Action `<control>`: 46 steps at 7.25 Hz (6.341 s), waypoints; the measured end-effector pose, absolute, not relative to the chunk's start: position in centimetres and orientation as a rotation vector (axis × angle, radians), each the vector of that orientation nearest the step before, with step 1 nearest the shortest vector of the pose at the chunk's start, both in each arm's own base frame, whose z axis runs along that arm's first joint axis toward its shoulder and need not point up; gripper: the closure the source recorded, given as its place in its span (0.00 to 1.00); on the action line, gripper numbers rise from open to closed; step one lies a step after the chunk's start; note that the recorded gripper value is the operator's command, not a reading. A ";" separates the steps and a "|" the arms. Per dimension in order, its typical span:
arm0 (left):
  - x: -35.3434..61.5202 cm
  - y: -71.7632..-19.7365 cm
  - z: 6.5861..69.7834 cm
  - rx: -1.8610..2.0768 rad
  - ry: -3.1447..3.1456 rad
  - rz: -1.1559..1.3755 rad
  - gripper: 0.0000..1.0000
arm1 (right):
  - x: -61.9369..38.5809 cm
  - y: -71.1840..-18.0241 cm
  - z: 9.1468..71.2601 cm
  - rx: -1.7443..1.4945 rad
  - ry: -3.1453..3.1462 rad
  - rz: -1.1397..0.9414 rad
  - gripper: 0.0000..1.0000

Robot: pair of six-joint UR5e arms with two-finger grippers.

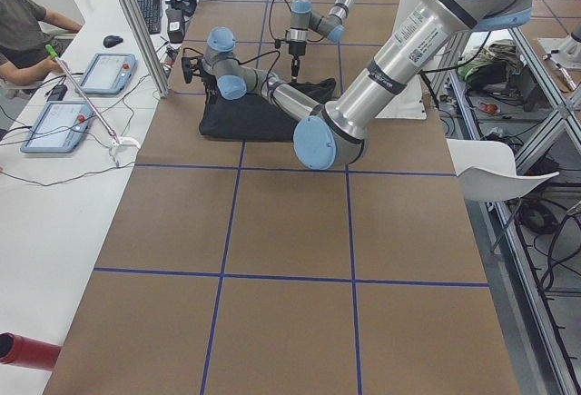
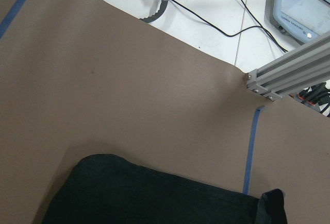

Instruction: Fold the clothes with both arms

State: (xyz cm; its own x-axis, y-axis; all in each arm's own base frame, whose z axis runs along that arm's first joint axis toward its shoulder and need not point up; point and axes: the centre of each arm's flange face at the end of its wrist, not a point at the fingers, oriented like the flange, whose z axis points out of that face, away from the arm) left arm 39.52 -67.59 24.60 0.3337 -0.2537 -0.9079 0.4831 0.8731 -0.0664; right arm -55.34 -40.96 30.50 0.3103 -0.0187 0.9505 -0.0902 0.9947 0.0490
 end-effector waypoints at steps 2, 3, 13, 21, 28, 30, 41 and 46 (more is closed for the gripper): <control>39.5 -67.6 24.6 0.231 1.134 -0.487 0.00 | -55.2 -41.1 30.4 0.099 -1.257 0.046 1.00; 39.5 -67.6 24.6 0.230 1.134 -0.487 0.00 | -54.9 -41.2 30.4 0.097 -1.260 0.044 1.00; 39.6 -67.5 24.6 0.229 1.133 -0.487 0.00 | -51.8 -40.9 32.3 0.062 -1.261 0.030 0.00; 37.9 -64.9 24.7 0.210 1.110 -0.491 0.00 | -48.0 -47.4 31.0 0.148 -1.231 0.121 0.00; 32.1 -57.6 18.3 0.349 1.254 -0.386 0.00 | -49.3 -49.8 29.2 0.158 -1.211 0.133 0.01; 30.6 -55.6 17.3 0.388 1.282 -0.347 0.00 | -51.1 -52.3 28.7 0.155 -1.191 0.149 0.01; 29.5 -55.5 13.5 0.446 1.300 -0.316 0.00 | -53.2 -65.2 32.0 0.231 -1.176 0.198 0.75; 28.6 -56.0 13.5 0.463 1.293 -0.319 0.00 | -53.7 -65.6 31.5 0.228 -1.173 0.198 0.66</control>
State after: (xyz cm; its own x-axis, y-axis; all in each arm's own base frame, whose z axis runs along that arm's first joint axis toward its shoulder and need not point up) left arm 28.61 -55.98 13.46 0.2505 0.0294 -0.9677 0.4765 0.8664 0.1497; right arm -53.69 -65.57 31.55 0.3746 0.0349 0.9265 -0.2713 0.9597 0.0735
